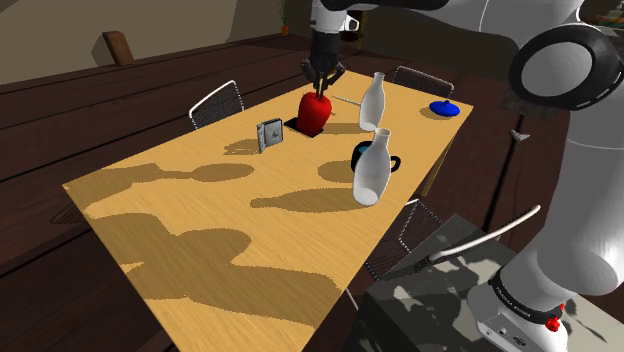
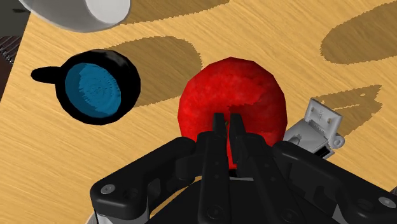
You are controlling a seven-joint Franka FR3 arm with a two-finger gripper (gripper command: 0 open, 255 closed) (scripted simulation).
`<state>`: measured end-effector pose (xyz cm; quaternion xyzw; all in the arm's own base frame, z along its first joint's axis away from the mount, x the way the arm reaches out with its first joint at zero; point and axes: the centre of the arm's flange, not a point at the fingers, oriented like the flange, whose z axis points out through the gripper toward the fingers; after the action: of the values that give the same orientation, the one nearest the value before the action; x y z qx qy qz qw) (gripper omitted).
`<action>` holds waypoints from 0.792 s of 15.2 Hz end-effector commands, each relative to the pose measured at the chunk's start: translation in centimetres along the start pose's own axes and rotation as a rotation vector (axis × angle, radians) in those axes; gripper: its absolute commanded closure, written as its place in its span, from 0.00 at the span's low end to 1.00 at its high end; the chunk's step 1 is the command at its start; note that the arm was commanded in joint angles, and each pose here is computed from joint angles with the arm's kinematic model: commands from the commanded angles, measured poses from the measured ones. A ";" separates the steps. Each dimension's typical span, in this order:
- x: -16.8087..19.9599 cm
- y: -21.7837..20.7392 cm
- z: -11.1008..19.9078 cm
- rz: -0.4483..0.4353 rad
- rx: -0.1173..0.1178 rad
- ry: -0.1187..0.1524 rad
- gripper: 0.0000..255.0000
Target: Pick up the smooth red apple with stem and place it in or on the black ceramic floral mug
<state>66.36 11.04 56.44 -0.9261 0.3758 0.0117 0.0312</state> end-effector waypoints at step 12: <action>1.1 12.0 -6.5 0.000 0.000 0.000 1.00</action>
<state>59.74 2.50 61.57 -0.9259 0.3762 0.0117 0.0309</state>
